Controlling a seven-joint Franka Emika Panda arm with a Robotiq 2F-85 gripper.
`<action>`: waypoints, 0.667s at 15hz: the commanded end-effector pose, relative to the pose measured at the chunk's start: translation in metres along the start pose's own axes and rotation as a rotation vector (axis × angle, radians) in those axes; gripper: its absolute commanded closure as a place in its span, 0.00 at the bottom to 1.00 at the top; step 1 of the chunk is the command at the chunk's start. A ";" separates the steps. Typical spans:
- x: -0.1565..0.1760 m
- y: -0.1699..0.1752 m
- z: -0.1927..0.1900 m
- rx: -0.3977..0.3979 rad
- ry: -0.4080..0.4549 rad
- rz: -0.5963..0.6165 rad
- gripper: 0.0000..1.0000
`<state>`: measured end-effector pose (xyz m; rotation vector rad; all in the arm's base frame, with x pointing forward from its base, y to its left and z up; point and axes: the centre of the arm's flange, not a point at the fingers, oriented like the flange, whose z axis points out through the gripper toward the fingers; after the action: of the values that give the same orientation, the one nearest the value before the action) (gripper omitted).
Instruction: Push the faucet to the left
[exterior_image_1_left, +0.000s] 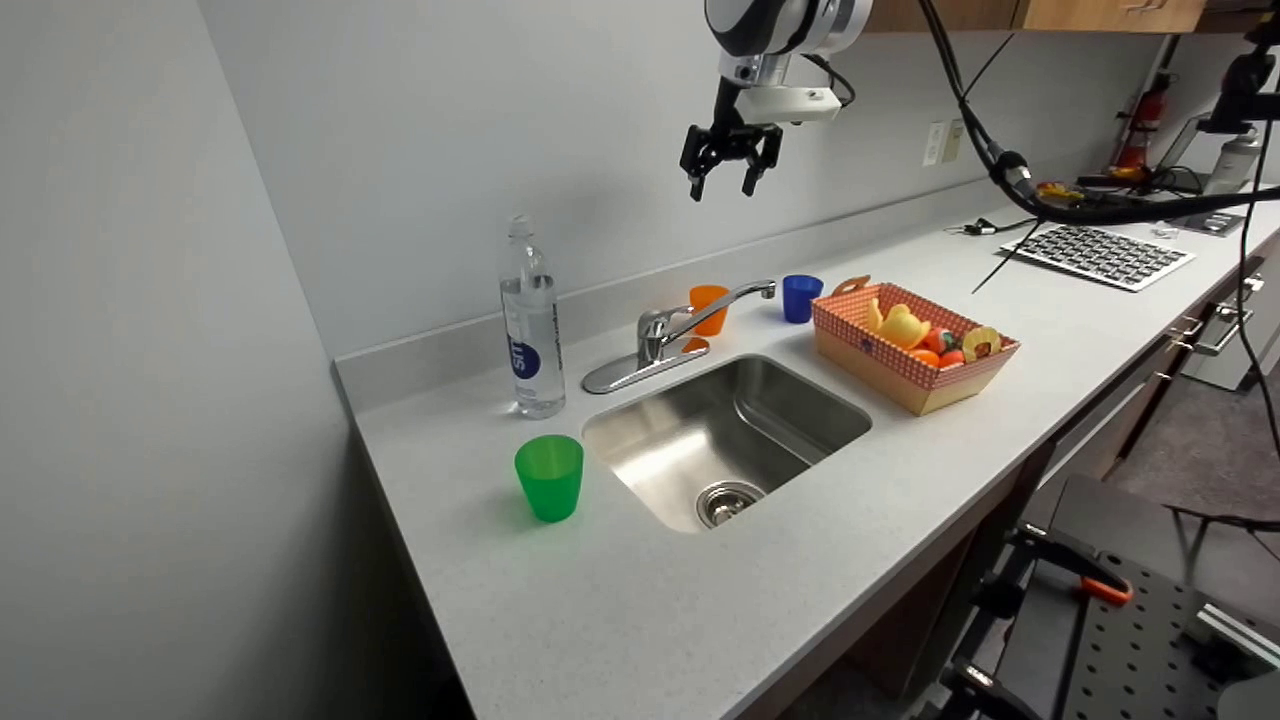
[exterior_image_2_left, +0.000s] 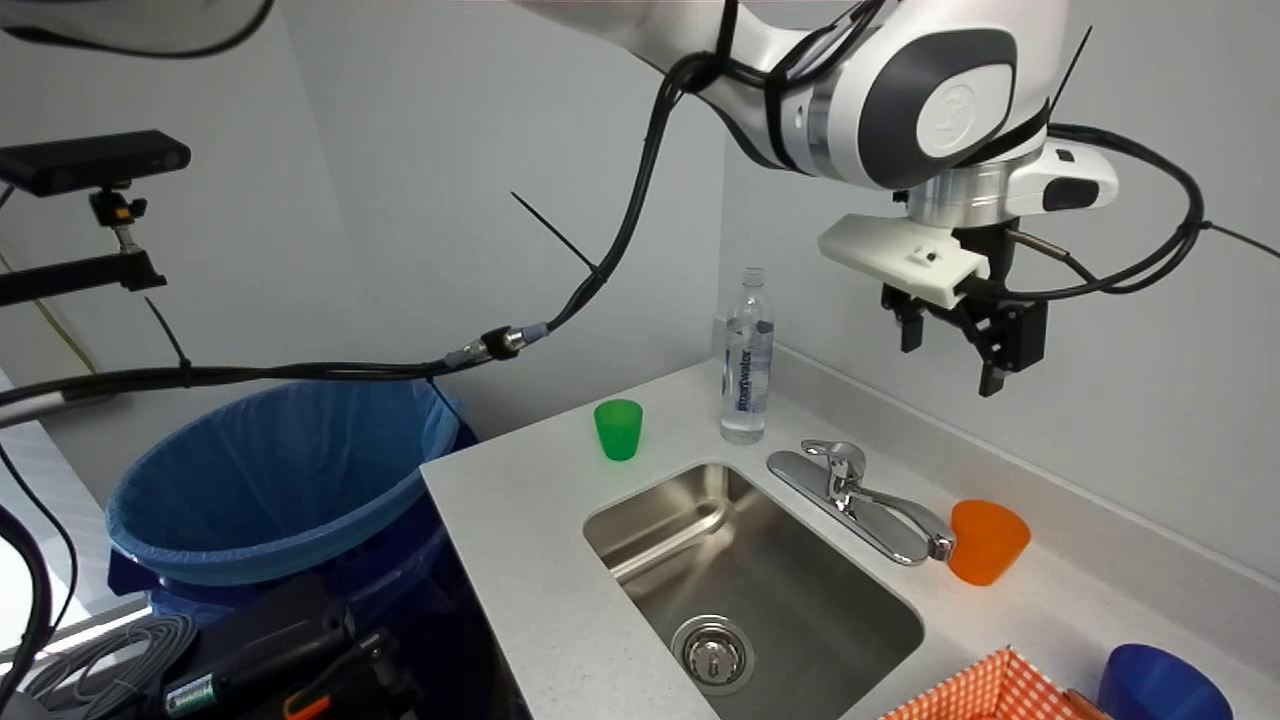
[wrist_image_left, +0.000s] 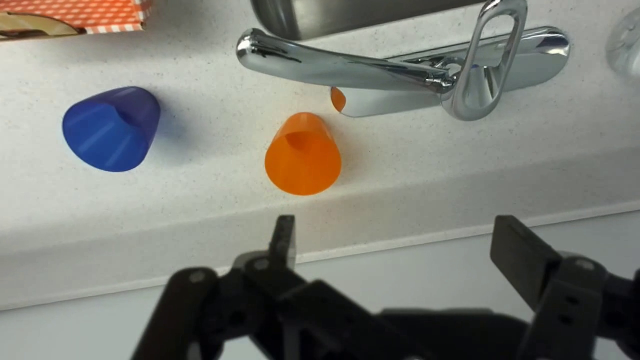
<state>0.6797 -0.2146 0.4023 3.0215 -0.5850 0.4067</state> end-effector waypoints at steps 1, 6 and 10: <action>0.002 0.000 0.001 -0.001 0.002 0.000 0.00; 0.004 -0.001 -0.001 0.000 0.007 -0.001 0.00; 0.014 -0.005 -0.004 0.046 0.064 -0.260 0.00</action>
<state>0.6866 -0.2090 0.4056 3.0401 -0.3933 0.4394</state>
